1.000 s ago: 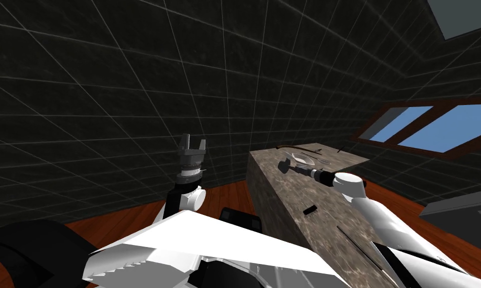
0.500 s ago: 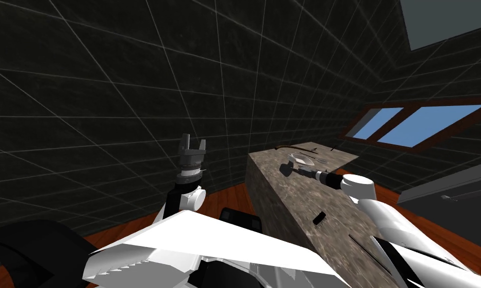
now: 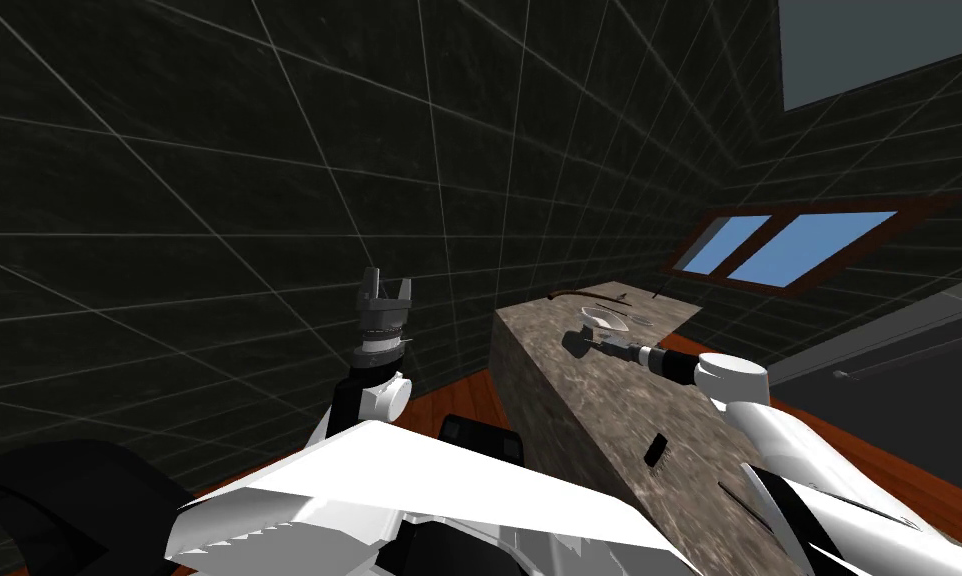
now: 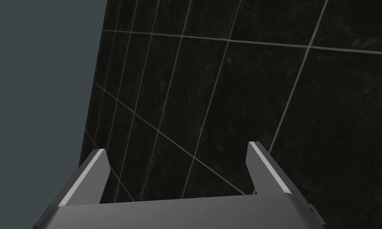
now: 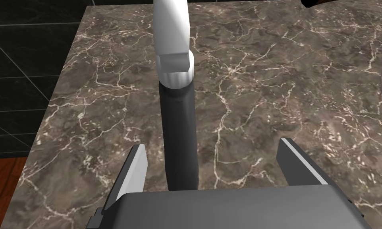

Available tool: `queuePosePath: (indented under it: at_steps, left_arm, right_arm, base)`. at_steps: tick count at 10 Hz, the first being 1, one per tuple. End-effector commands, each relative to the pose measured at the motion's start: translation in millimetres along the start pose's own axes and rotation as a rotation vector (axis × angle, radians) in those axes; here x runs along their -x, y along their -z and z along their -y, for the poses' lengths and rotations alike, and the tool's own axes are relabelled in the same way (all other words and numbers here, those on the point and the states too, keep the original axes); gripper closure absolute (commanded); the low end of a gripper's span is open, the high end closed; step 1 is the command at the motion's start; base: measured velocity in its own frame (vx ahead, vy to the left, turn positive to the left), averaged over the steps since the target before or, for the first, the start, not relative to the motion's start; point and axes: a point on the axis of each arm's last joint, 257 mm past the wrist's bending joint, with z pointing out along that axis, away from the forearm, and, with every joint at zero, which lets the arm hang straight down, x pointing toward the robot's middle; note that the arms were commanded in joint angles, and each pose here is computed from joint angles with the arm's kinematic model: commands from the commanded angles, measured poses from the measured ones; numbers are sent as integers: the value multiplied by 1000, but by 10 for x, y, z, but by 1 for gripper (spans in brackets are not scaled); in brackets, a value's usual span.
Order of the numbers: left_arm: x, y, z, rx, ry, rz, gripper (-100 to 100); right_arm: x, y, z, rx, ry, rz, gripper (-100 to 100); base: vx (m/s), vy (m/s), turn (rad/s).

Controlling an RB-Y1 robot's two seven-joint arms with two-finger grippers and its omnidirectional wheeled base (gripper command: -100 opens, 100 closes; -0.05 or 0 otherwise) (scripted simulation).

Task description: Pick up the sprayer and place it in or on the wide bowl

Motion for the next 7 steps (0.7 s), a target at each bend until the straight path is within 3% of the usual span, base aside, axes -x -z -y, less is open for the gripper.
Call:
queuePosePath:
  at_steps: [1, 7]
  left_arm:
    - [0, 0, 0, 0, 0, 0, 0]
    - [0, 0, 0, 0, 0, 0, 0]
  right_arm:
    - [11, 59, 7, -21, 11, -10, -100]
    - [74, 219, 167, -112, 39, -54, -100]
  base:
    - [92, 88, -162]
    - [104, 99, -161]
